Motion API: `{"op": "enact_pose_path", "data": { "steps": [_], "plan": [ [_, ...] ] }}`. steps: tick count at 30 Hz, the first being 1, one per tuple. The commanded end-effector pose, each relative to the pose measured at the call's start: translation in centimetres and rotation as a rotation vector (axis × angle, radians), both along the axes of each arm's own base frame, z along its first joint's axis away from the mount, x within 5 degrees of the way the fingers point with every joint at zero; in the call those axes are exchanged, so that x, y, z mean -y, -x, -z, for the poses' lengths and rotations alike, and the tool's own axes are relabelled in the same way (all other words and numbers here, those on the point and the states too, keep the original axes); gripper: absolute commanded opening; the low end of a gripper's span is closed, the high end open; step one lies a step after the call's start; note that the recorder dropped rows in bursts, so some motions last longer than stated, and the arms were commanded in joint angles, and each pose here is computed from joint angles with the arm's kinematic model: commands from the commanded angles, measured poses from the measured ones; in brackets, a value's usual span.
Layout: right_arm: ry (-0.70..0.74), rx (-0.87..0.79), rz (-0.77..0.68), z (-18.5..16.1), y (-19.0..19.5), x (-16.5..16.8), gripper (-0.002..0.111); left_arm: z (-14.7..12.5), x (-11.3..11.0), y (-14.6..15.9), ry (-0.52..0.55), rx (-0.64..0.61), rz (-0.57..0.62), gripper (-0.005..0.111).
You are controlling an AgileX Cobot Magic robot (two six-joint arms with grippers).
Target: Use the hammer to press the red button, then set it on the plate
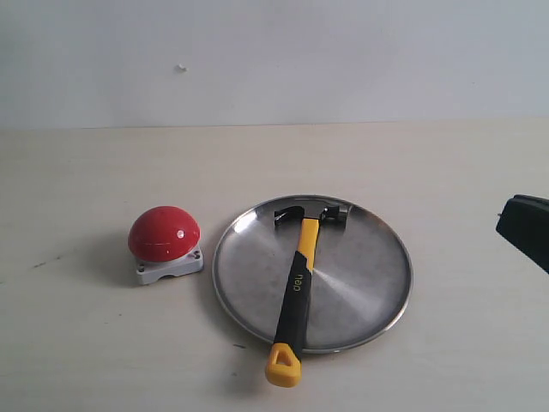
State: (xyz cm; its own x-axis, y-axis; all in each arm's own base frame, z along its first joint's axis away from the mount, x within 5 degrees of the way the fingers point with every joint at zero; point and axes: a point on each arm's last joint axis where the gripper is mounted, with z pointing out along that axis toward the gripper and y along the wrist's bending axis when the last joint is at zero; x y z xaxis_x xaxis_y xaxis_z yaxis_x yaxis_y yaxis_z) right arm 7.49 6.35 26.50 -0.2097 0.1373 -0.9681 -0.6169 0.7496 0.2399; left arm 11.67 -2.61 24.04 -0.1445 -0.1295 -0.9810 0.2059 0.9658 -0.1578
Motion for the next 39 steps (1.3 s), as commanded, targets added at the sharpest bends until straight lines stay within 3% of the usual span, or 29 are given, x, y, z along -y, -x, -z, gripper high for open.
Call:
{"op": "enact_pose_path", "data": {
  "steps": [1, 7, 16, 24, 31, 39],
  "plan": [
    [0.007, 0.001, -0.008, 0.1, 0.0, -0.1, 0.000, 2.3, -1.9, 1.4, 0.050, -0.015, -0.161, 0.000],
    [0.004, -0.002, -0.008, 0.1, 0.0, -0.1, 0.000, 3.3, -2.9, 2.9, 0.053, 0.051, -0.265, 0.000],
    [0.004, -0.002, -0.008, 0.1, 0.0, -0.1, 0.000, 4.5, -3.4, 4.6, 0.005, -0.049, -0.332, 0.000],
    [0.004, -0.002, -0.008, 0.1, 0.0, -0.1, 0.000, 4.2, -3.4, 6.1, 0.055, 0.039, -0.356, 0.000],
    [0.004, -0.002, -0.008, 0.1, 0.0, -0.1, 0.000, 5.5, -3.6, 6.3, -0.005, -0.111, -0.379, 0.000],
    [0.004, -0.002, -0.008, 0.1, 0.0, -0.1, 0.000, 5.8, -3.6, 6.4, -0.007, -0.138, -0.383, 0.000]
  ]
}}
